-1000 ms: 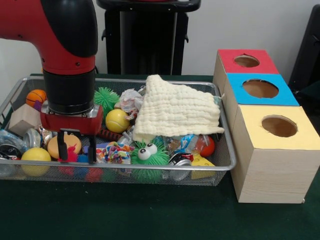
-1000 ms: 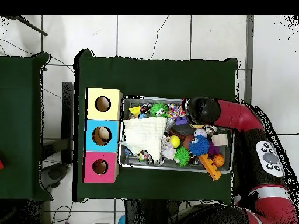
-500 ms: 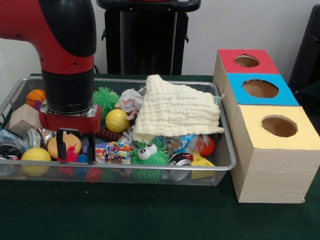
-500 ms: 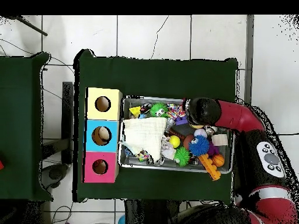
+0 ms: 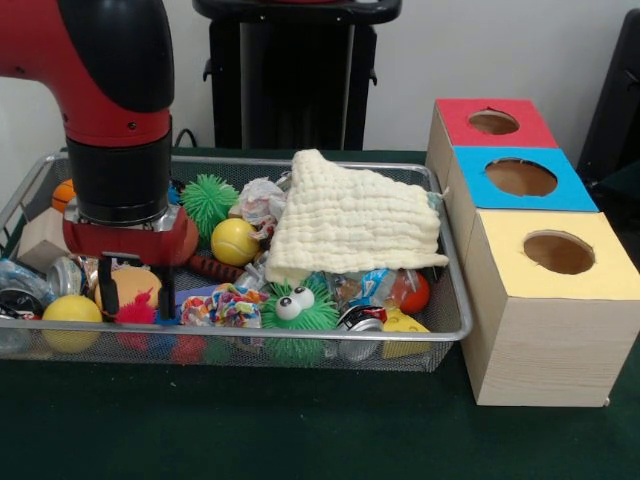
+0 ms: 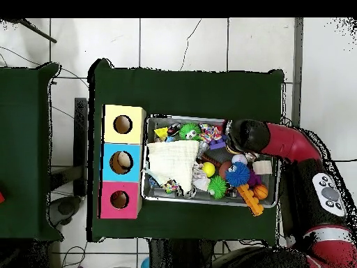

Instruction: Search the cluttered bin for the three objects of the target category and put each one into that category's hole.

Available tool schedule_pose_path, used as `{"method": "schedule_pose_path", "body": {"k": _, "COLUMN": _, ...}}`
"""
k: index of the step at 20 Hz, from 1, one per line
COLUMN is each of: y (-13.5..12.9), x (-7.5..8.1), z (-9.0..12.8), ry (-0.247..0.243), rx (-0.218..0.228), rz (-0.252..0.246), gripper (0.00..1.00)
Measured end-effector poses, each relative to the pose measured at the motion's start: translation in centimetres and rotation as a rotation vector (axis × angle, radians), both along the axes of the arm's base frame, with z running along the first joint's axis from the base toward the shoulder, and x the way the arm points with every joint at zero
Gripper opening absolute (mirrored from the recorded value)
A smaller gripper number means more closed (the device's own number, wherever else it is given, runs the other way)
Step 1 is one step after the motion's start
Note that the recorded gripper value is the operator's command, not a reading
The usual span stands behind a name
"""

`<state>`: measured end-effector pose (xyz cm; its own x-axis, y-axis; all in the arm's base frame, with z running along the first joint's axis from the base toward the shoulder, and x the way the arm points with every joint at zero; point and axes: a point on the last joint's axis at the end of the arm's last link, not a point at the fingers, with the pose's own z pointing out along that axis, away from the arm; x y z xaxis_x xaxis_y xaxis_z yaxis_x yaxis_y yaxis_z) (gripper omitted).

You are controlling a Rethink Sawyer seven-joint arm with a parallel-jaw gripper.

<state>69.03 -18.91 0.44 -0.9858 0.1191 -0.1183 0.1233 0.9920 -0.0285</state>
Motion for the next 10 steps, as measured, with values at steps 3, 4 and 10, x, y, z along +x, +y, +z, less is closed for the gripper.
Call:
{"method": "schedule_pose_path", "body": {"k": 3, "y": -0.4, "x": -0.21, "z": -0.07, "ry": 0.003, "rx": -0.002, "rz": -0.005, "gripper": 1.0}}
{"method": "schedule_pose_path", "body": {"k": 4, "y": -0.43, "x": -0.24, "z": -0.08, "ry": 0.003, "rx": -0.002, "rz": -0.006, "gripper": 1.0}}
{"method": "schedule_pose_path", "body": {"k": 10, "y": -0.35, "x": -0.42, "z": -0.15, "ry": 0.01, "rx": -0.01, "rz": -0.002, "gripper": 1.0}}
